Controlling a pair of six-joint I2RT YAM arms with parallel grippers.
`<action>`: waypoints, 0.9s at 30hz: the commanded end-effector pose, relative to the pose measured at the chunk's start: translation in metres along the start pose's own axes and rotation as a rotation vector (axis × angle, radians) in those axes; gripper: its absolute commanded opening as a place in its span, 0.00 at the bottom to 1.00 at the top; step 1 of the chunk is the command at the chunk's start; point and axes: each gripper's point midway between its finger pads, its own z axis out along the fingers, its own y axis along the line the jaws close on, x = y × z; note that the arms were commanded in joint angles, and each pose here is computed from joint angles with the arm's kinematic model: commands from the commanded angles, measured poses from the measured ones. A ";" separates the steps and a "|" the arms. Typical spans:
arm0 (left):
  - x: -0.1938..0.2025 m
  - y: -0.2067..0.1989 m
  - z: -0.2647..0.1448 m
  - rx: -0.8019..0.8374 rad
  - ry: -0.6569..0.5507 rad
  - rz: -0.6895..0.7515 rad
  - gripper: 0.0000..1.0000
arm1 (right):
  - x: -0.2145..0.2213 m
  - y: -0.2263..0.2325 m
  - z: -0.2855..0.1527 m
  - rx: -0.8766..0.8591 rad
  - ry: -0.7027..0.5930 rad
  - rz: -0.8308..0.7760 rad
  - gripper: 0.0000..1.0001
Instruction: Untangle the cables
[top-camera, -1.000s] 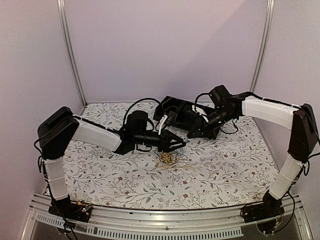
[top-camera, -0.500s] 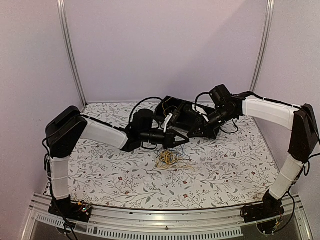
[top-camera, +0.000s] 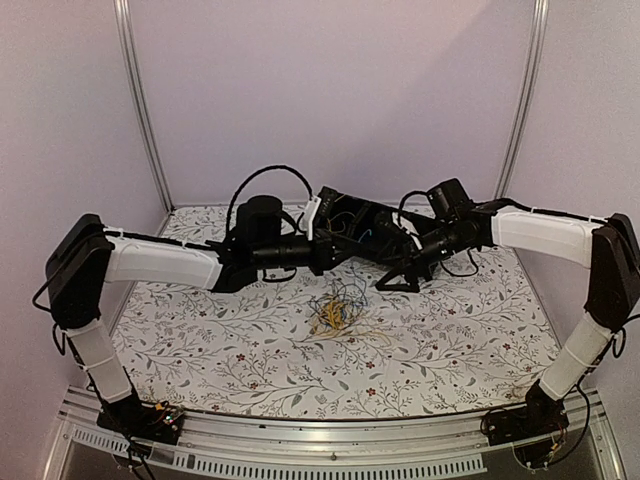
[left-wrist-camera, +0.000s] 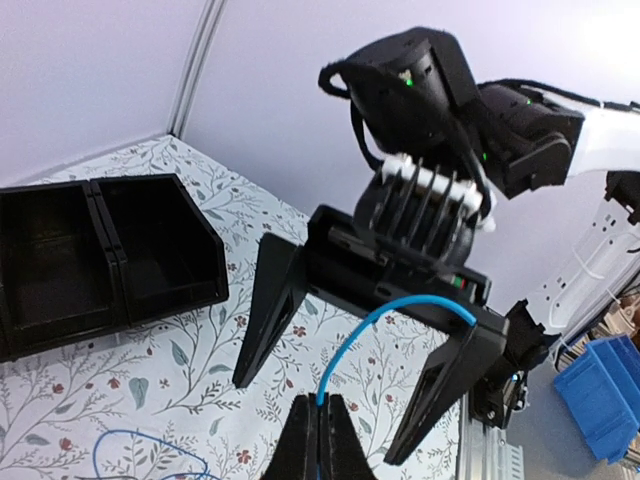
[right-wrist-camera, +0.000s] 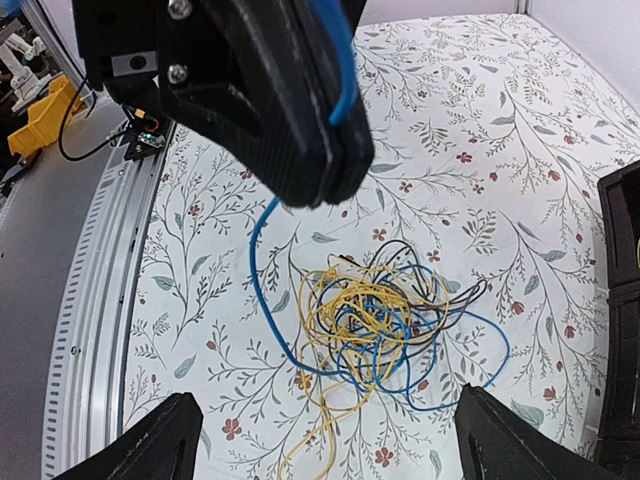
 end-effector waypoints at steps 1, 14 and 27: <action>-0.008 0.012 -0.009 -0.109 -0.033 -0.029 0.00 | -0.011 0.002 0.027 -0.040 -0.029 -0.042 0.92; -0.080 -0.006 -0.051 -0.216 -0.212 -0.032 0.00 | -0.012 -0.027 0.088 -0.022 -0.108 0.100 0.24; -0.216 -0.118 -0.112 -0.153 -0.430 0.208 0.00 | 0.023 -0.047 0.143 -0.129 -0.061 0.356 0.19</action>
